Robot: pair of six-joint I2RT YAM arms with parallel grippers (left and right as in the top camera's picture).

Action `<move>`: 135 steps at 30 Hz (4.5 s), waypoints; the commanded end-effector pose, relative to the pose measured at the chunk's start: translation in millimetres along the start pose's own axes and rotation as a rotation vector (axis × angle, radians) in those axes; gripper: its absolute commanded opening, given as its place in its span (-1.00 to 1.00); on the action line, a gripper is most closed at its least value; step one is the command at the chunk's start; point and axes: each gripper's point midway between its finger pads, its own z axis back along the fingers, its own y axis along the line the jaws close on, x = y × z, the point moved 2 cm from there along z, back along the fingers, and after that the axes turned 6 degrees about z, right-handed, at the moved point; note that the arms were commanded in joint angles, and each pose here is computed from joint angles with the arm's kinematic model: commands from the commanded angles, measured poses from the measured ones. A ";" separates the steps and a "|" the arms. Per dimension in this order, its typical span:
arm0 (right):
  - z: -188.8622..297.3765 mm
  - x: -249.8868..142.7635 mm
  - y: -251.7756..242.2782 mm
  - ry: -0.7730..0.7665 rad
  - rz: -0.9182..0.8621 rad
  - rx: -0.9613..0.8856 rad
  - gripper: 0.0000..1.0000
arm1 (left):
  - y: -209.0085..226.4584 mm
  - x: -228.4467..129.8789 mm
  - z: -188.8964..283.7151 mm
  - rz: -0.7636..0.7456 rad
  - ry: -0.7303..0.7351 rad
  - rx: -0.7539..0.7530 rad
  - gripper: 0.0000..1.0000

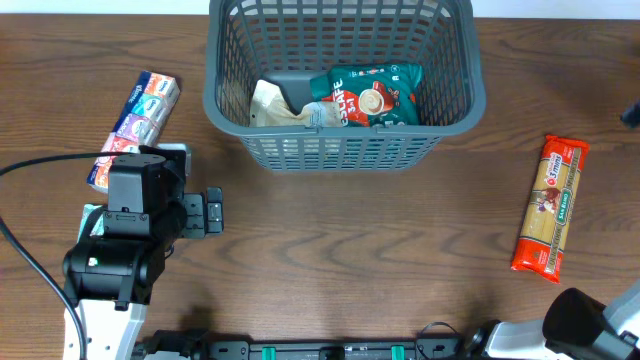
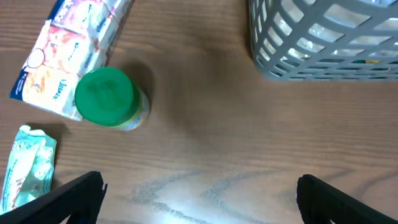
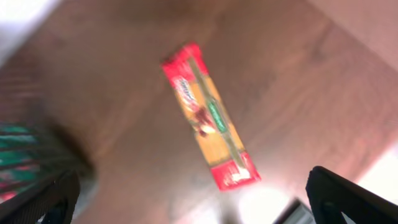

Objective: Pack container
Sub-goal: 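Move the right gripper to the spaghetti package and grasp it, then lift the spaghetti package and lay it into the basket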

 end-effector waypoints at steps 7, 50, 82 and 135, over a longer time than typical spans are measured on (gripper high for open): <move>-112.5 -38.9 -17.5 0.238 0.101 -0.043 0.98 | -0.4 10.6 5.5 0.007 -0.041 0.004 0.97; -329.5 -148.3 -6.2 0.163 0.306 0.087 0.99 | -0.4 10.4 5.6 0.008 -0.040 0.004 0.97; -168.9 -30.5 123.5 -0.108 0.443 0.375 -0.98 | -0.4 10.3 5.6 0.008 -0.040 0.004 0.97; -96.0 -228.1 432.0 -0.193 2.035 0.951 -0.52 | 0.0 8.0 5.4 0.008 -0.029 0.006 0.97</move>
